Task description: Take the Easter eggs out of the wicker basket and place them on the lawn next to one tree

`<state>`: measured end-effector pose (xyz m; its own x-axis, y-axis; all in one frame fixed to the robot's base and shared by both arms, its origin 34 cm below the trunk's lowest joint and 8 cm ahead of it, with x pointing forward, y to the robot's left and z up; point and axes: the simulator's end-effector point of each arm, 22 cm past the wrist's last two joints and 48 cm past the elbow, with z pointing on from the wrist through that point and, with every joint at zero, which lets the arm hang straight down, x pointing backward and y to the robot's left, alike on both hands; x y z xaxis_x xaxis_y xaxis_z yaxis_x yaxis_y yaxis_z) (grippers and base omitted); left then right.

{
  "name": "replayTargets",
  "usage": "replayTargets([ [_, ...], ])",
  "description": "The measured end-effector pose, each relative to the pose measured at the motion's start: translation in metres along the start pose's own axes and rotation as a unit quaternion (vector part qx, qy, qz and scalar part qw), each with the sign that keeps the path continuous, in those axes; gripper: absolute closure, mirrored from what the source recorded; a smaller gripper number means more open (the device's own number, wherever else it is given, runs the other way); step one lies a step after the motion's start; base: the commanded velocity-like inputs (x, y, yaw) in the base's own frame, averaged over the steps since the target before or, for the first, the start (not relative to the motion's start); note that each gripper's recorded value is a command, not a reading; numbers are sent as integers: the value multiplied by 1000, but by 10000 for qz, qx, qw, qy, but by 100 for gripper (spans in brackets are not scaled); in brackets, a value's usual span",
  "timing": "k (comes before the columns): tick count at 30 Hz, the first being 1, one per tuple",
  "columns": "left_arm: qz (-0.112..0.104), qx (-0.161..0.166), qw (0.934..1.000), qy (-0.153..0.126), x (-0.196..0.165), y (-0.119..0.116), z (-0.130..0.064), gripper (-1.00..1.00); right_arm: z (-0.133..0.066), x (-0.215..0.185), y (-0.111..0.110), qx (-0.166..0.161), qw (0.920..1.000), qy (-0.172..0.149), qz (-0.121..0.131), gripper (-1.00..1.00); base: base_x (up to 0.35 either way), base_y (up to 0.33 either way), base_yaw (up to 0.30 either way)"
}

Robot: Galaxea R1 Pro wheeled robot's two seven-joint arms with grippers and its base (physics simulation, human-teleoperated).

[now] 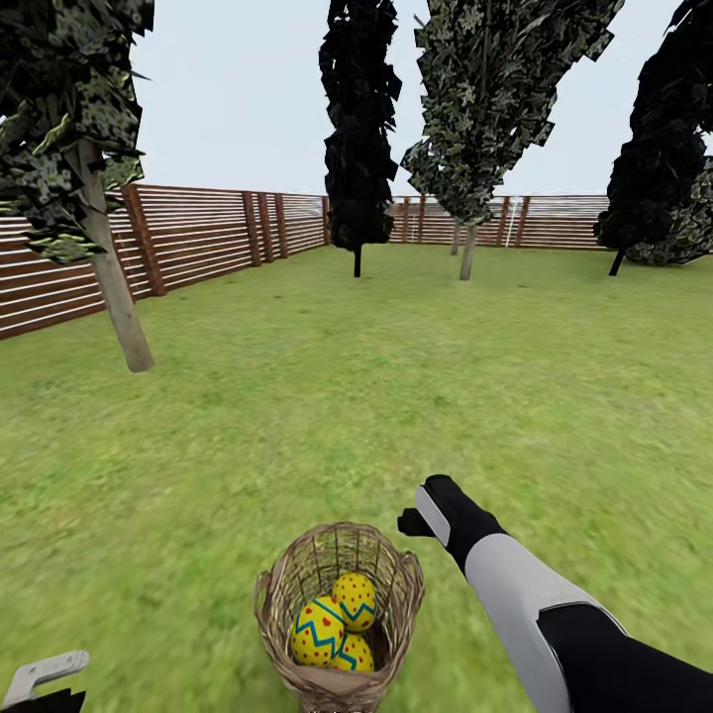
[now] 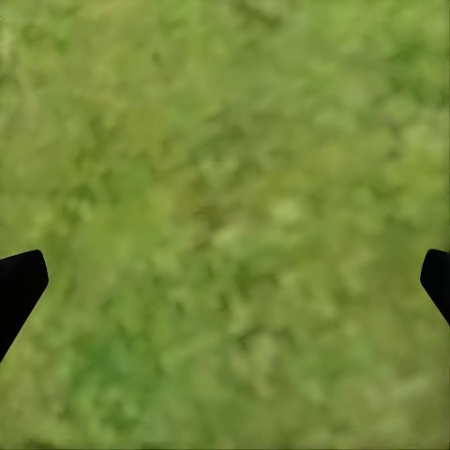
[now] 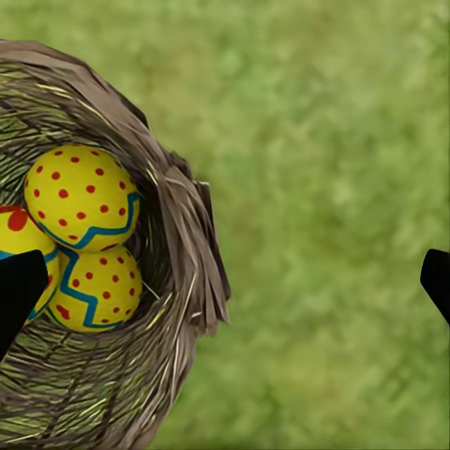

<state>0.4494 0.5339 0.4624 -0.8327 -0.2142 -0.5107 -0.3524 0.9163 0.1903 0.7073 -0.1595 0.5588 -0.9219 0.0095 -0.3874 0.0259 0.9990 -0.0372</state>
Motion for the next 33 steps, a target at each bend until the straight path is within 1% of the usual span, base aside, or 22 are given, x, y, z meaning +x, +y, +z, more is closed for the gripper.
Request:
replayTargets([
  [17,-5,-15,10000,-7,23,-3,27,-100,30,20,2,-13,10000,-17,6,-100,0,0,0],
  [33,-3,-25,10000,-17,22,-2,27,-100,30,20,2,-20,10000,-17,9,-100,6,5,0],
])
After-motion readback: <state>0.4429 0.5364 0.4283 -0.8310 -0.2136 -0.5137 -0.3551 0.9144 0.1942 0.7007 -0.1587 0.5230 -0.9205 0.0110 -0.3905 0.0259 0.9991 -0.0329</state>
